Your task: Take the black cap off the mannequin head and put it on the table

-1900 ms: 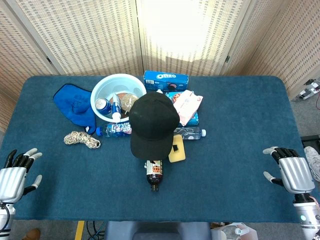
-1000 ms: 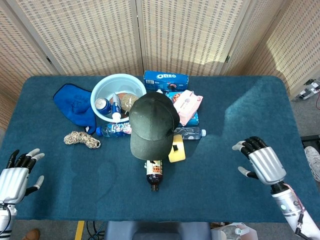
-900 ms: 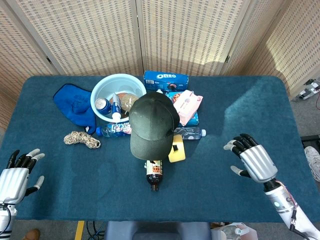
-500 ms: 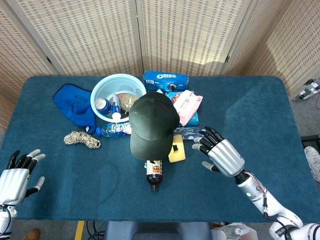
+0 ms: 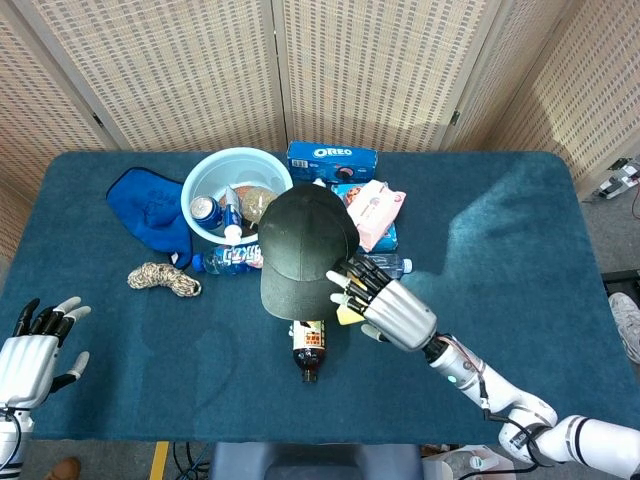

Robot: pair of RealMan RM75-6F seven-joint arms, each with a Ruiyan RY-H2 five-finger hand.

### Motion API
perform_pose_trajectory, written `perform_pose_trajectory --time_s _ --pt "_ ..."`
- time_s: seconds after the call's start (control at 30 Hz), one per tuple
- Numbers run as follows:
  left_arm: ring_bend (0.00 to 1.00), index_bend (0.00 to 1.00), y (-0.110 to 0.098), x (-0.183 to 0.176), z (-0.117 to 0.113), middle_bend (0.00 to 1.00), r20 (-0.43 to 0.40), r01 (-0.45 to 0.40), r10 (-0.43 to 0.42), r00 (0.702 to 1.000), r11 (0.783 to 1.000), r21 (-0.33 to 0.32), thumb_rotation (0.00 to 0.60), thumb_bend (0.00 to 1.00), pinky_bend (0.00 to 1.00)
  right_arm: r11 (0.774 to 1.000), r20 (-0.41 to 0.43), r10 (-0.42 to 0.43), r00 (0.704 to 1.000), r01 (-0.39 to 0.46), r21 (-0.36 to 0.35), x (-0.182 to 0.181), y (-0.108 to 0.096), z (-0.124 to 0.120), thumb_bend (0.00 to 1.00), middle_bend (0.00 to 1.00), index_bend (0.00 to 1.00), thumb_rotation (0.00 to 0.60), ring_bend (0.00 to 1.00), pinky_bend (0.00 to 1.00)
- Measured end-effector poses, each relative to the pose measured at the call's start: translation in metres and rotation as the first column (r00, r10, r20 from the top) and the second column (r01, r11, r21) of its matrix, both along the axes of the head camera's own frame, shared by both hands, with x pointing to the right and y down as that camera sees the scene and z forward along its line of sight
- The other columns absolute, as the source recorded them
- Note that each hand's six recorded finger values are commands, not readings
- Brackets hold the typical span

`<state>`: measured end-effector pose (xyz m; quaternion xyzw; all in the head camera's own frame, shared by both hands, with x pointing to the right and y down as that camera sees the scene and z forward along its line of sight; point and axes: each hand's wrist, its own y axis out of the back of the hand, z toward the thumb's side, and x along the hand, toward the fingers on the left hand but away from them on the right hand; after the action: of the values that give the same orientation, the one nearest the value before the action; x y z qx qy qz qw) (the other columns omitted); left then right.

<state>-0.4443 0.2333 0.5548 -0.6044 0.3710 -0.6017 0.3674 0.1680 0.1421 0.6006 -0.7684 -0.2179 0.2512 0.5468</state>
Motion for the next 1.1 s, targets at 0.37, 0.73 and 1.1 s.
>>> perform_pose_trajectory --time_s 0.37,0.73,1.1 --pt "0.16 0.25 -0.003 0.0 0.0 0.16 -0.001 -0.001 0.001 1.0 1.0 -0.003 0.6 0.29 0.02 0.993 0.038 -0.084 0.996 0.08 0.088 -0.037 -0.002 0.007 0.0 0.1 0.3 0.6 0.0 0.0" --pt "0.16 0.25 -0.004 -0.003 0.0 0.16 -0.001 0.005 -0.005 1.0 1.0 -0.006 0.6 0.29 0.02 0.988 0.034 -0.111 0.993 0.107 0.111 -0.057 -0.004 0.021 0.0 0.11 0.3 0.6 0.0 0.0" --pt "0.16 0.25 -0.006 -0.003 0.003 0.16 -0.005 -0.001 0.001 1.0 1.0 -0.01 0.6 0.29 0.02 0.985 0.057 -0.119 0.991 0.11 0.136 -0.069 -0.009 0.031 0.1 0.16 0.3 0.6 0.0 0.0"
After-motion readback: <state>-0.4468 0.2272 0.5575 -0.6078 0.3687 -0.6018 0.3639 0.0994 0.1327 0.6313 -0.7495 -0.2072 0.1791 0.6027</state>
